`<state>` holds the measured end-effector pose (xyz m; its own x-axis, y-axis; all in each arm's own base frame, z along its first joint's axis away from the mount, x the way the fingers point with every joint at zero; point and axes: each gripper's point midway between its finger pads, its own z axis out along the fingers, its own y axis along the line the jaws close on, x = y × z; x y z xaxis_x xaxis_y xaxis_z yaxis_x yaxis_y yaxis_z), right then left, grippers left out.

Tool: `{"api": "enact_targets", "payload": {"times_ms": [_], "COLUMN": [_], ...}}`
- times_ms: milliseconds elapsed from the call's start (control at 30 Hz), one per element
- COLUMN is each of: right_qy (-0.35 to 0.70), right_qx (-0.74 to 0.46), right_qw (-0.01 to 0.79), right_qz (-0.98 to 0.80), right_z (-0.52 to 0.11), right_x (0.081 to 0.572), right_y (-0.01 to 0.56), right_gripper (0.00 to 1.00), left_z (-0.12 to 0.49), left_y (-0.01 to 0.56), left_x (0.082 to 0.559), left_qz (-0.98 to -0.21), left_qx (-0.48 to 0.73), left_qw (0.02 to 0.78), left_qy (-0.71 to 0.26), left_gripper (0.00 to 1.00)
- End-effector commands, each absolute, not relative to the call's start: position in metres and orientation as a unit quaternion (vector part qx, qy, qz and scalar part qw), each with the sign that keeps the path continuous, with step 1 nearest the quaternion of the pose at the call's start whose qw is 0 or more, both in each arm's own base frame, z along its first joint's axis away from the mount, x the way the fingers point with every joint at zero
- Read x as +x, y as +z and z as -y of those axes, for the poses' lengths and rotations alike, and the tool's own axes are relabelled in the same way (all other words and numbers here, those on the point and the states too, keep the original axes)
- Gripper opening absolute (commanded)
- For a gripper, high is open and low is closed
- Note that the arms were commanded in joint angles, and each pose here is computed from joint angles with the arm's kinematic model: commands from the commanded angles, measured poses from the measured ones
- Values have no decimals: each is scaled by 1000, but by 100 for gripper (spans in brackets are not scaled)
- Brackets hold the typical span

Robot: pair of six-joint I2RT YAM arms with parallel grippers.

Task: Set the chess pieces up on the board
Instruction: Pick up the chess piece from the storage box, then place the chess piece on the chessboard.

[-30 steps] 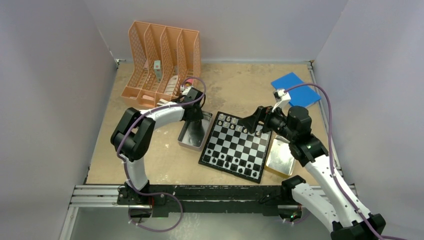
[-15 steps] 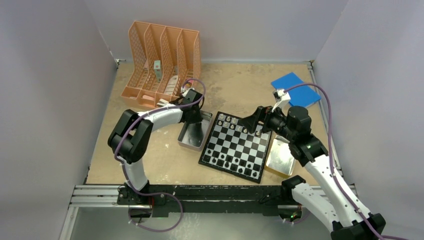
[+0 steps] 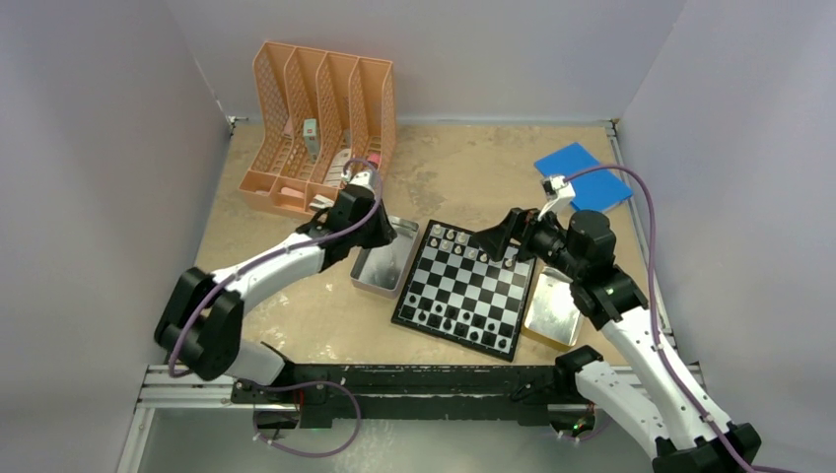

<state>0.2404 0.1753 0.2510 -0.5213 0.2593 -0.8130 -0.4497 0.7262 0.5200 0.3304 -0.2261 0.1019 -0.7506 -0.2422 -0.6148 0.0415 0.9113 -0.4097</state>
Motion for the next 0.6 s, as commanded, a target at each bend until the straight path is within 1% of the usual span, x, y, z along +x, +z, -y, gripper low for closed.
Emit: {"api": "enact_targets", "payload": {"times_ms": [0, 100, 267, 333, 467, 567], "right_qy": [393, 404, 433, 460, 493, 508], "right_qx": [-54, -58, -87, -117, -143, -149], "right_qw": [496, 486, 461, 452, 437, 424], "right_qz": [-772, -773, -770, -755, -738, -735], "right_z": [-182, -186, -200, -209, -221, -229], "right_x": [239, 239, 234, 226, 221, 225], "right_y": [265, 262, 262, 267, 278, 279], "right_gripper": [99, 99, 99, 95, 80, 65], "left_z": [249, 260, 269, 270, 269, 271], "left_y": [164, 190, 213, 217, 221, 223], "left_x": [326, 306, 275, 263, 244, 224], "left_qz": [-848, -805, -755, -737, -706, -665], "left_qx": [33, 119, 217, 257, 314, 372], "left_qw": [435, 466, 480, 482, 489, 494], "left_qy": [-301, -346, -390, -398, -404, -419], "left_gripper": [7, 7, 6, 6, 5, 3]}}
